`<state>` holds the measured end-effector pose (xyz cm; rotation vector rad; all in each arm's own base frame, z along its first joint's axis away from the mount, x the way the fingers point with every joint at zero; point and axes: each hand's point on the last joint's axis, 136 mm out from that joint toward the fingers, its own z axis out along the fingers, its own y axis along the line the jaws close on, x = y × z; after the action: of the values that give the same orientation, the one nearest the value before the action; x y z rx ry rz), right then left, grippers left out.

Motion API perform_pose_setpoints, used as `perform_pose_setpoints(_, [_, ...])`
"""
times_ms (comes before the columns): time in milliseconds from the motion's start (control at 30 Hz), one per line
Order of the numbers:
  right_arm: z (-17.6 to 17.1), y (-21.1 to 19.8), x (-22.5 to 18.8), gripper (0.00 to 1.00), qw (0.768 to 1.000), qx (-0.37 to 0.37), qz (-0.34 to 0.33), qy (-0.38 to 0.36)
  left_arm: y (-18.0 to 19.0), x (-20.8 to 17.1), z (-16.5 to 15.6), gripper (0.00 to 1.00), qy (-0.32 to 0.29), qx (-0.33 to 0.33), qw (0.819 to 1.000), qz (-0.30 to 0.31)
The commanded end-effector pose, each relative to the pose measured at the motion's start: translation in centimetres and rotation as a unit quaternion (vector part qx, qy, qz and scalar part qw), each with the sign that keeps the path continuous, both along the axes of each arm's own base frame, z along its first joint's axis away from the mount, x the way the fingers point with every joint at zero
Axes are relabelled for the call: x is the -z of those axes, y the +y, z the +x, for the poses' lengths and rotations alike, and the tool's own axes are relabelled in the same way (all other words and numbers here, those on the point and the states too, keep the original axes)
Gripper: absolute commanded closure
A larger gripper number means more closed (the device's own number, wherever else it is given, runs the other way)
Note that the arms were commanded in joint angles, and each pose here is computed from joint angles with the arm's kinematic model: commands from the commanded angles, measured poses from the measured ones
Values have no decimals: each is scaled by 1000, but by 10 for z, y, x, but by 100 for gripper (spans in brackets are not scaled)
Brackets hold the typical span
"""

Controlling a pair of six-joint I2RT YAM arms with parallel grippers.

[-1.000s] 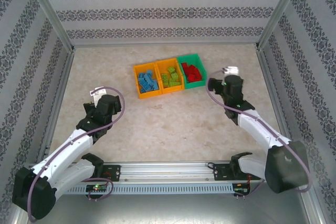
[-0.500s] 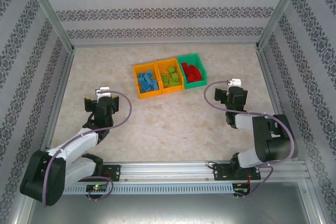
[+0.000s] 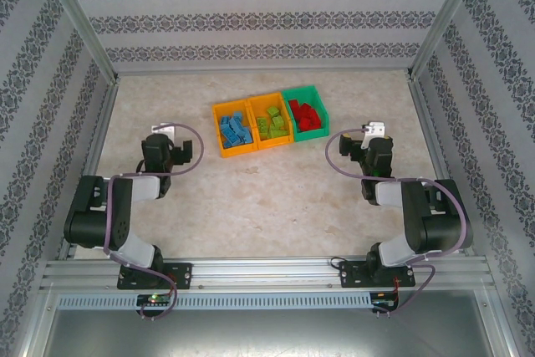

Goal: Sort the legos into containers by color

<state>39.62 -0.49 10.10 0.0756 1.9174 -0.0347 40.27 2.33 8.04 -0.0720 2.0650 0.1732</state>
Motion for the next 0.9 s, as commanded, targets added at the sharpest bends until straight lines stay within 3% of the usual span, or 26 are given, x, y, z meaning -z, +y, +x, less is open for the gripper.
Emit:
perform_pose_setpoints(0, [0, 5, -4, 2, 1000, -15, -5, -13, -12, -7, 2, 1, -22, 32, 999, -32])
perform_pose_setpoints(100, [1, 5, -5, 2, 1000, -15, -5, -14, -12, -5, -3, 1, -65, 34, 997, -29])
perform_pose_setpoints(167, [1, 5, -4, 2, 1000, -15, -5, -13, -12, -2, -4, 1, -43, 34, 998, -32])
perform_pose_setpoints(867, [1, 5, -5, 2, 1000, -16, -4, -13, -12, -2, -4, 1, -48, 33, 998, -31])
